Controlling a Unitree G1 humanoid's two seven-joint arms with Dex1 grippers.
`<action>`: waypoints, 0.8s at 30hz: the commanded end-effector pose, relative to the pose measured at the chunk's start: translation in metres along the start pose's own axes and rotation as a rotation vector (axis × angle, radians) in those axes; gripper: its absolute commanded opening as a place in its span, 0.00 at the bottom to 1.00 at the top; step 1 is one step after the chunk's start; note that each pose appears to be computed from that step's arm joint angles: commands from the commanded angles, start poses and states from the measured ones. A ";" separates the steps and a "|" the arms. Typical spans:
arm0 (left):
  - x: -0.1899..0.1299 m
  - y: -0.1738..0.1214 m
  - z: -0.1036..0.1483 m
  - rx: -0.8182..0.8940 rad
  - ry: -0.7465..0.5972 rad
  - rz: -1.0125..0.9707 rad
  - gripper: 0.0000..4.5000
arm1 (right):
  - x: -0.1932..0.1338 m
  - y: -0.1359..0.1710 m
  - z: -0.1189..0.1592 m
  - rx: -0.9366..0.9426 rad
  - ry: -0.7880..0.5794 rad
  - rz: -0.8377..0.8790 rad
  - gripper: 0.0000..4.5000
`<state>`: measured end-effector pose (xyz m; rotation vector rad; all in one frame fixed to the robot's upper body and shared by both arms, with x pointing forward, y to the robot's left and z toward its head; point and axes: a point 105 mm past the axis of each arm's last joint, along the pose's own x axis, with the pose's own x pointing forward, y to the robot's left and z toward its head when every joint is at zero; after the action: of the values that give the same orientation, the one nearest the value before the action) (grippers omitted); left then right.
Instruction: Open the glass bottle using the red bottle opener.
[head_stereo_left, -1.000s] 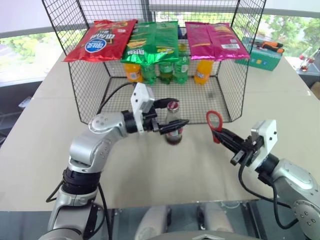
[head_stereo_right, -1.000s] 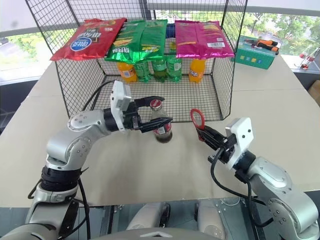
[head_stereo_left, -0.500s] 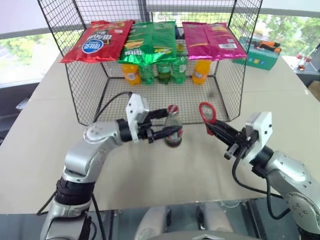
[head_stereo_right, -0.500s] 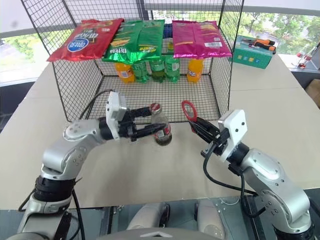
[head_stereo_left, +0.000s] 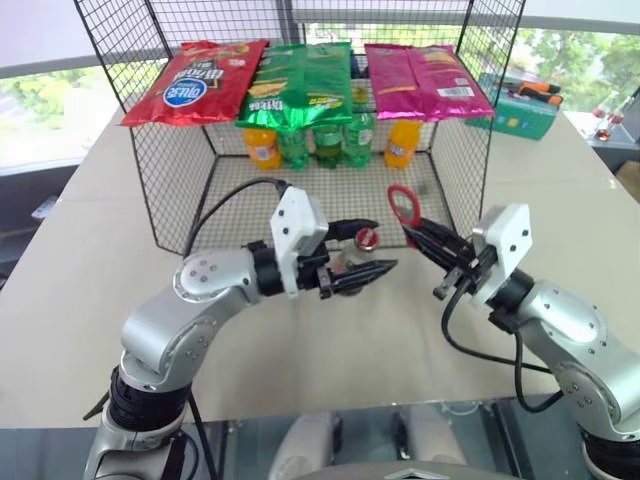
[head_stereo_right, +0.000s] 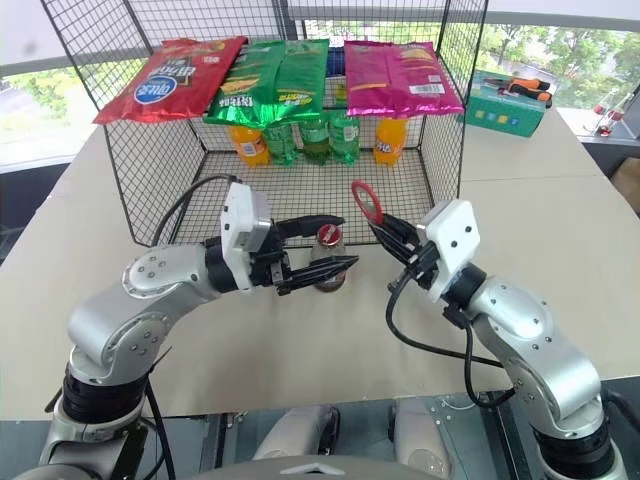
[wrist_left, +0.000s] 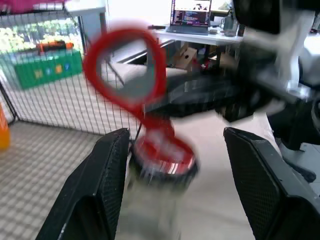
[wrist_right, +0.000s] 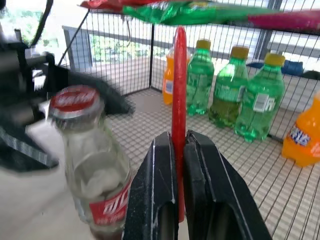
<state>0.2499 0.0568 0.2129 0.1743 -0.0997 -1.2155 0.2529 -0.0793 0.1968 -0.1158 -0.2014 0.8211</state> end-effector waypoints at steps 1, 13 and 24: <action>0.009 -0.001 0.007 0.030 -0.005 0.016 0.68 | -0.001 0.004 0.005 -0.027 -0.043 0.006 0.00; 0.022 0.025 0.008 0.020 0.001 0.098 0.68 | -0.001 0.006 0.007 -0.023 -0.055 0.000 0.00; 0.010 0.043 0.004 0.002 -0.028 0.158 0.68 | -0.001 0.006 0.008 -0.021 -0.055 -0.002 0.00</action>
<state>0.2939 0.0560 0.2100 0.1472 -0.0592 -1.0754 0.2540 -0.0797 0.1899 -0.1046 -0.1997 0.7963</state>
